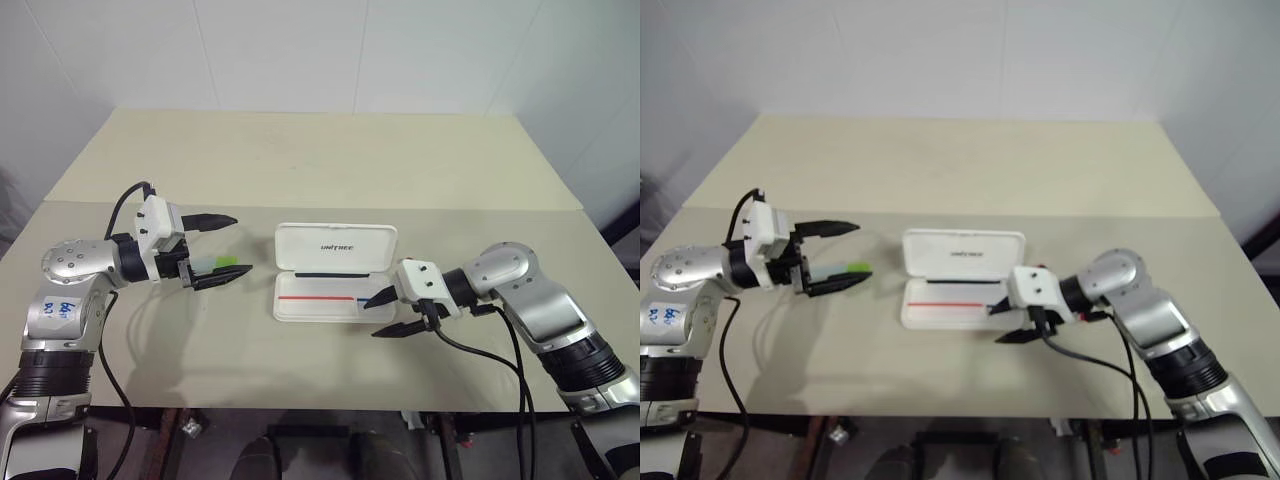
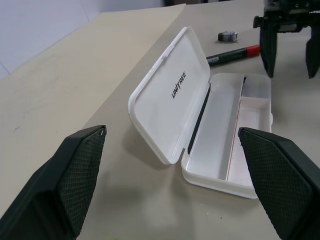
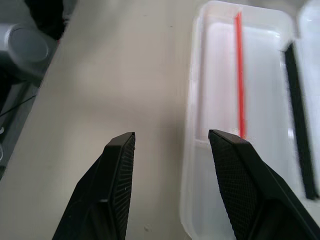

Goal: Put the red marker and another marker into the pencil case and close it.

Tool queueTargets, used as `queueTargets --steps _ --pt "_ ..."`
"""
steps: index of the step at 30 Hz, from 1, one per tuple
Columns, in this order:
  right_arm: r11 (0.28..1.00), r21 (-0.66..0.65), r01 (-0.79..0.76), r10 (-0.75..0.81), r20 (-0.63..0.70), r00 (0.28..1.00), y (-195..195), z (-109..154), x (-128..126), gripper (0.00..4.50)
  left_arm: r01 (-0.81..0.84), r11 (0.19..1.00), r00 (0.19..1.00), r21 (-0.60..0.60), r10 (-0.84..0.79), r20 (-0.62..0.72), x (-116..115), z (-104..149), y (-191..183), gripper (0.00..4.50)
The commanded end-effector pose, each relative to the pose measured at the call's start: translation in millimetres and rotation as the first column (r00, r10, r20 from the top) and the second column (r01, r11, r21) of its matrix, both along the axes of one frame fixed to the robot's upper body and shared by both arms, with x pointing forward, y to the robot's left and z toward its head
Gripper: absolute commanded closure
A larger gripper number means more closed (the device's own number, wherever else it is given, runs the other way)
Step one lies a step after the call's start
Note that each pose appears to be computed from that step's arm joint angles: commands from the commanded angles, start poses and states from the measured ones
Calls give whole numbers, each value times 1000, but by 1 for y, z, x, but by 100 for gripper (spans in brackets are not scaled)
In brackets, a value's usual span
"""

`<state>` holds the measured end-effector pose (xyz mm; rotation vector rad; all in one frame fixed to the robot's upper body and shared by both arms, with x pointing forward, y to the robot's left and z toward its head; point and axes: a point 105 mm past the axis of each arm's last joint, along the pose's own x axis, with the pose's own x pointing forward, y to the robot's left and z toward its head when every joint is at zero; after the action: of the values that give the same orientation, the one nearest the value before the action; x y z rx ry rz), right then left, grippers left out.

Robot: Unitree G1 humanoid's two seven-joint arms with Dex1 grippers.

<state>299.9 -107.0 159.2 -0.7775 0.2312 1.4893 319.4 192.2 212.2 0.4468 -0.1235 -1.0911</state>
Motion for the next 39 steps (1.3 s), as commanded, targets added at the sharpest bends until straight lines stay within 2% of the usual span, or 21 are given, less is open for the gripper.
queueTargets --steps 1,3,6,7,11,15,19,23,34,37,39 --pt "987 50 152 -156 98 983 -16 30 21 167 35 999 999 -9 -35 42 -4 11 -6 0" --pt "953 61 297 -301 74 951 -32 41 33 110 100 995 995 -16 -100 4 -10 13 -14 0" --pt "921 47 388 -390 41 920 -44 47 39 10 141 990 990 -7 -142 -12 -14 14 -21 0" --pt "903 40 428 -429 28 903 -51 50 41 2 154 988 988 -1 -154 -14 -15 15 -24 0" --pt "862 -10 507 -507 20 862 -70 54 45 2 176 984 984 5 -176 -4 -16 18 -31 0" --pt "742 -99 663 -666 -7 746 -95 43 53 2 189 982 982 6 -189 1 -15 18 -36 0" --pt "676 -141 723 -736 -75 673 -99 32 52 2 190 982 982 6 -190 3 -15 18 -37 0" --pt "643 -193 742 -766 -145 626 -95 16 46 2 185 983 983 3 -185 4 -16 16 -36 0" --pt "590 -242 770 -808 -176 563 -83 -6 51 2 159 987 987 -1 -159 13 -18 18 -33 0" --pt "556 -263 789 -831 -145 537 -85 -17 56 64 149 989 989 -2 -149 20 -19 18 -31 0" --pt "551 -273 789 -834 -149 531 -85 -20 56 134 145 989 989 -3 -145 22 -21 19 -31 0"
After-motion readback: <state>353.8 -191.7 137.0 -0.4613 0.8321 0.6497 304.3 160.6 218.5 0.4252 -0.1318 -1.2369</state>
